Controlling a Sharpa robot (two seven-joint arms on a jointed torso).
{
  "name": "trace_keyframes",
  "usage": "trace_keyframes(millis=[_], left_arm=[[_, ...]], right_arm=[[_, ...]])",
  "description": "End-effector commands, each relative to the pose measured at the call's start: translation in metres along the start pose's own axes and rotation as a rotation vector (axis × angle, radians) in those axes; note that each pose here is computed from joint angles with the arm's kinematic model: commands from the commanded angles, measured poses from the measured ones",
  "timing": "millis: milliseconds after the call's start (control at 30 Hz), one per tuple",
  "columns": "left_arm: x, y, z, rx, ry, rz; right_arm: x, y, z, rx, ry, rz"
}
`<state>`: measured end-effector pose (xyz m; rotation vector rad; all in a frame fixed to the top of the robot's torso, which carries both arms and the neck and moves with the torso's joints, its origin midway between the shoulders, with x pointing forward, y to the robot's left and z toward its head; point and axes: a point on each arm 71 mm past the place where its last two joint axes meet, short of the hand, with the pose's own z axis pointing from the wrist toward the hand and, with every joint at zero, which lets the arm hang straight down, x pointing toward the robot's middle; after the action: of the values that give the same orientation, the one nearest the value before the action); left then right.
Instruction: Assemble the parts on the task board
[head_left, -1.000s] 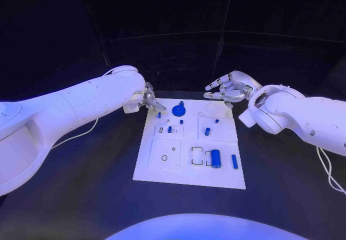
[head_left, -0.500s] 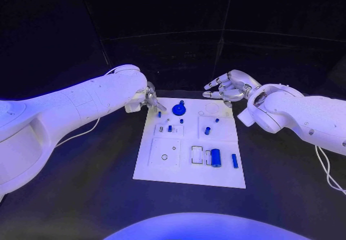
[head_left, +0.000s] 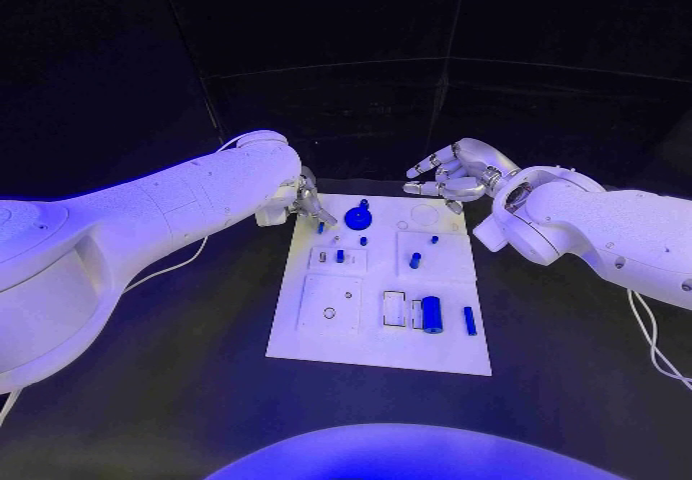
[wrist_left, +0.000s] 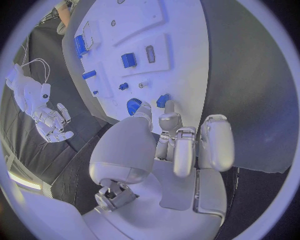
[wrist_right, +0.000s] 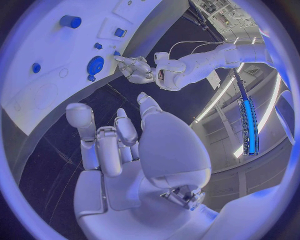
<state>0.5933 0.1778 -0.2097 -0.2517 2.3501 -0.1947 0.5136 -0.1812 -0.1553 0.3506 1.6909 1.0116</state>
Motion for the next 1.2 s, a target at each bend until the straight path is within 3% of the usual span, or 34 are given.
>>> trace_keyframes(millis=[33,567,1200], left_arm=[[0.0003,0.0,0.0007,0.001,0.01,0.009],[-0.0003,0.0046,0.0028,-0.02,0.016,0.007],[-0.0013,-0.0024,0.0023,0.011,-0.047,-0.023]], right_arm=[[0.0002,0.0018,0.0004,-0.008,0.005,0.003],[0.0004,0.0018,0.0005,-0.006,0.007,0.003],[0.0003,0.0017,0.0005,-0.006,0.007,0.003]])
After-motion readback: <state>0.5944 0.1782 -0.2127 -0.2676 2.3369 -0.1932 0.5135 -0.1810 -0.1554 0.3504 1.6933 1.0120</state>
